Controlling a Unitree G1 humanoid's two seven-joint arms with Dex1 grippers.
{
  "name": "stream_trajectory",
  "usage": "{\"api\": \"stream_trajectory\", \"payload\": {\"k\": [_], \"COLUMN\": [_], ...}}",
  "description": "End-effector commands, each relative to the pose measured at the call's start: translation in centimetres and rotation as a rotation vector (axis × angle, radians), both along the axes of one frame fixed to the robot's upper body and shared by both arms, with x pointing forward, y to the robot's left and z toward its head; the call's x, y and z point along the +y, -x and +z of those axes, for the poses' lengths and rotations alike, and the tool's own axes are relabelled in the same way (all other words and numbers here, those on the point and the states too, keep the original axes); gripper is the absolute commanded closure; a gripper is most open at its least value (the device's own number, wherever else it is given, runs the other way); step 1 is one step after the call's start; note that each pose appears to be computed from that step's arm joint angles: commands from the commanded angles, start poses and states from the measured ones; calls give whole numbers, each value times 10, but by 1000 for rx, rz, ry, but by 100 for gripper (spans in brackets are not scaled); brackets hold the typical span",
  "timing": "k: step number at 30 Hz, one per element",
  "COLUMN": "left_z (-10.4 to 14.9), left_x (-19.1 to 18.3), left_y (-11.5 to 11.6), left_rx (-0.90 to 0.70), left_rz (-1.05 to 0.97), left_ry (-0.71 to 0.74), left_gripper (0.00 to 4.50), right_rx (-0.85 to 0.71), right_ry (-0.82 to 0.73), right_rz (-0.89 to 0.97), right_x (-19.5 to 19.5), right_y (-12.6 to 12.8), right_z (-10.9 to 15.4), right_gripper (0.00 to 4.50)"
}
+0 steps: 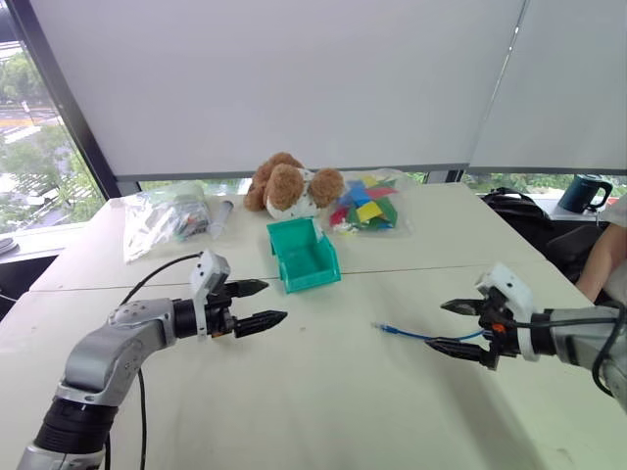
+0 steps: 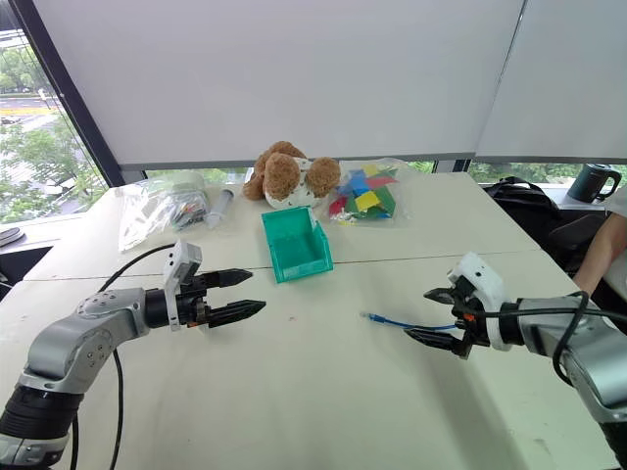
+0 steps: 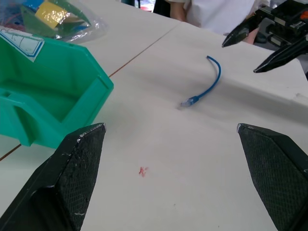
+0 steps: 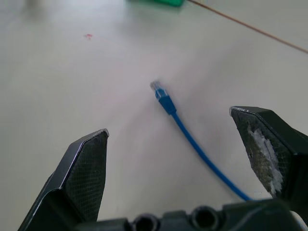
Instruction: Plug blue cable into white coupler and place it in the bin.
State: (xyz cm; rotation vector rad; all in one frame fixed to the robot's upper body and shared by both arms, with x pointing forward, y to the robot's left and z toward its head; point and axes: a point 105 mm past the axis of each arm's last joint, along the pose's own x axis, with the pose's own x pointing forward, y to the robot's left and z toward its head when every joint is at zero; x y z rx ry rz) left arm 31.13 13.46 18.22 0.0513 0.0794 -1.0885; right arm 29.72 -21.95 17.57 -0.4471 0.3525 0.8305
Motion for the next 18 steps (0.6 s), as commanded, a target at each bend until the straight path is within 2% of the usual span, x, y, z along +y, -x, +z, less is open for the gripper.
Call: {"api": "stream_trajectory", "payload": {"k": [1,11,18], "left_z": [13,13,9], "left_x": [2,-1,4], "left_y": [-2,-6,-3], "left_rx": [-55,-56,-52], "left_rz": [20,37,47], "left_ry": [21,39,1], "left_gripper": [0,0,0], "right_rx": [-30,60,151], "right_ry": [30,5,58], "right_rz": [44,146,151], "right_x": [2,10,-2], "right_y": [-9,-44,-50], "right_z": [1,-43,-77], "right_gripper": [8,8,8]}}
